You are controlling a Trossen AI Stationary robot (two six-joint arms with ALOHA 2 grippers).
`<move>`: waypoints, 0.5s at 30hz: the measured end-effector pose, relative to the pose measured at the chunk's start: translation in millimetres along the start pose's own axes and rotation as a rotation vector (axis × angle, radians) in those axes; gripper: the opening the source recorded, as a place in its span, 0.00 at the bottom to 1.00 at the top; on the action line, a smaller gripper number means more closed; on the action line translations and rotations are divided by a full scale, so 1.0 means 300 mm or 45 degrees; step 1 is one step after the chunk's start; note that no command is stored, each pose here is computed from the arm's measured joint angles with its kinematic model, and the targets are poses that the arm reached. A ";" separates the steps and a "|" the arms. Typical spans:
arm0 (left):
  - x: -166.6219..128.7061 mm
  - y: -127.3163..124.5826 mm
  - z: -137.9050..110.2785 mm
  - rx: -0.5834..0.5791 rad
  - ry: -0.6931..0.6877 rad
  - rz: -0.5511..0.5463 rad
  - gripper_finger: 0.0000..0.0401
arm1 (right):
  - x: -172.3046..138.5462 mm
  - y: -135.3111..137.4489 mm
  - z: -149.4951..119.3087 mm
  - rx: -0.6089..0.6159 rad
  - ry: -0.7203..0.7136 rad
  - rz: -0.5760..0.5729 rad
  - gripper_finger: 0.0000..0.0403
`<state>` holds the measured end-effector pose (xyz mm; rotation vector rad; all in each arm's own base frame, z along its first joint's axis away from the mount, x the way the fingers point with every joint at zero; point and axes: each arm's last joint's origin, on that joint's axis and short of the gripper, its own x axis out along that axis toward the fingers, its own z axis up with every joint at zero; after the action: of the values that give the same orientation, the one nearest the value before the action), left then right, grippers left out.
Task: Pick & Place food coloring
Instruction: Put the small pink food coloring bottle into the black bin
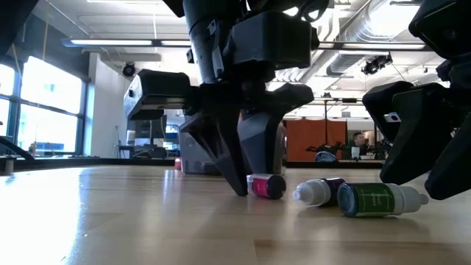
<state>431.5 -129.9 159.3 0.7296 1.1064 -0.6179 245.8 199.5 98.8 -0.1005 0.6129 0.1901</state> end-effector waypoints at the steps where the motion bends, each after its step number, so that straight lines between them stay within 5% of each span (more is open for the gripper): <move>1: 0.000 0.000 0.000 -0.022 -0.001 -0.001 0.29 | 0.000 0.000 0.000 0.000 0.000 0.000 0.35; 15: -0.009 0.011 0.003 -0.346 0.012 0.099 0.22 | 0.000 0.000 0.000 0.000 0.001 -0.001 0.35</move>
<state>433.7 -128.4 162.8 0.5378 1.1385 -0.3888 245.9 199.4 98.7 -0.1008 0.6135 0.1896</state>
